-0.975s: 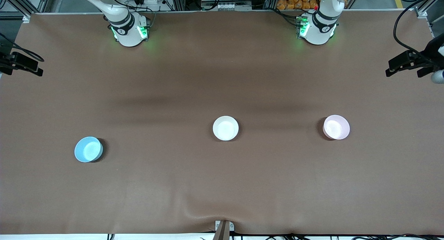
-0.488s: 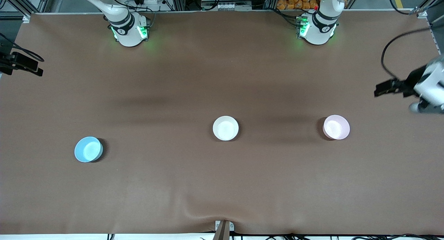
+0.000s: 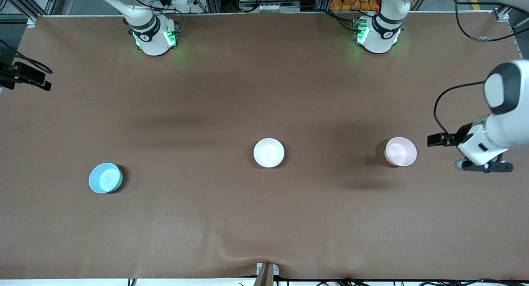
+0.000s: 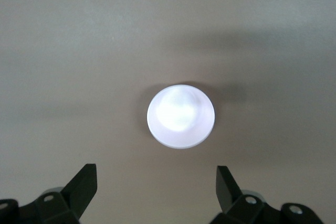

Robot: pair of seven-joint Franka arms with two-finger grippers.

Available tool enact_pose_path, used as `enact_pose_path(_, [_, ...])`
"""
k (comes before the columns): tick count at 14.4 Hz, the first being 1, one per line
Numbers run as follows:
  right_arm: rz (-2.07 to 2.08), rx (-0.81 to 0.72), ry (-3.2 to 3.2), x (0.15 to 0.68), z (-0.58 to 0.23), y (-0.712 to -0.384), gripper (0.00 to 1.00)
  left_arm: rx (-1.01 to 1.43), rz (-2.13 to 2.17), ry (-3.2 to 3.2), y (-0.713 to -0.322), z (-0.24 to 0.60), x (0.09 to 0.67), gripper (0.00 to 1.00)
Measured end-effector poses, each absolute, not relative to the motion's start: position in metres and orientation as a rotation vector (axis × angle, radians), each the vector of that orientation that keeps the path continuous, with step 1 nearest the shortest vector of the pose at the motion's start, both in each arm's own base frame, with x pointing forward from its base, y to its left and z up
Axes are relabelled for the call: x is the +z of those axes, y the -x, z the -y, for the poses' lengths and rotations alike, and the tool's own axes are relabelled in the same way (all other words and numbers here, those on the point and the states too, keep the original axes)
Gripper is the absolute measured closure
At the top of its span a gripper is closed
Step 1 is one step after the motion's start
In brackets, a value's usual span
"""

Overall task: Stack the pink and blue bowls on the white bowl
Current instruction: 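Move the left gripper over the pink bowl and lower around its rim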

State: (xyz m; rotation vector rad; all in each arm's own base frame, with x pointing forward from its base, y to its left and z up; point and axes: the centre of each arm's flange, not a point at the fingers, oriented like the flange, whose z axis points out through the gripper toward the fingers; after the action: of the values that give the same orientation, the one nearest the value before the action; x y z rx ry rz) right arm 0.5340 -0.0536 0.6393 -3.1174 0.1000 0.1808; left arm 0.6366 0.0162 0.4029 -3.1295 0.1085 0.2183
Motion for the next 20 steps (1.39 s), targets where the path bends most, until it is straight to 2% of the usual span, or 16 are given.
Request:
enact_pose_path(3, [-0.099, 0.181, 3.117, 0.639, 0.053, -0.534, 0.0, 0.148, -0.129, 3.13, -0.639, -0.023, 0.345, 0.0])
enact_pose_path(7, [-0.099, 0.182, 3.117, 0.639, 0.053, -0.534, 0.0, 0.102, -0.141, 3.131, -0.619, -0.032, 0.276, 0.0])
enact_pose_path(10, [-0.099, 0.182, 3.118, 0.639, 0.054, -0.534, 0.0, 0.126, -0.158, 3.132, -0.607, -0.036, 0.256, 0.0])
enact_pose_path(12, [-0.099, 0.181, 3.118, 0.639, 0.054, -0.534, 0.0, 0.141, -0.195, 3.132, -0.604, -0.041, 0.252, 0.04])
enact_pose_path(13, [-0.099, 0.181, 3.118, 0.639, 0.054, -0.534, 0.0, 0.149, -0.206, 3.133, -0.602, -0.045, 0.25, 0.11])
enact_pose_path(15, [-0.099, 0.181, 3.118, 0.639, 0.054, -0.534, 0.0, 0.157, -0.211, 3.134, -0.599, -0.053, 0.241, 0.33])
enact_pose_path(16, [-0.098, 0.18, 3.118, 0.639, 0.053, -0.534, 0.0, 0.152, -0.21, 3.134, -0.599, -0.054, 0.235, 0.41])
enact_pose_path(17, [-0.098, 0.18, 3.118, 0.639, 0.053, -0.534, 0.0, 0.156, -0.21, 3.134, -0.599, -0.054, 0.229, 0.41])
enact_pose_path(19, [-0.097, 0.178, 3.118, 0.639, 0.053, -0.535, 0.0, 0.164, -0.219, 3.136, -0.598, -0.051, 0.221, 0.5])
enact_pose_path(20, [-0.096, 0.177, 3.118, 0.639, 0.053, -0.535, 0.0, 0.163, -0.222, 3.137, -0.599, -0.049, 0.218, 0.5])
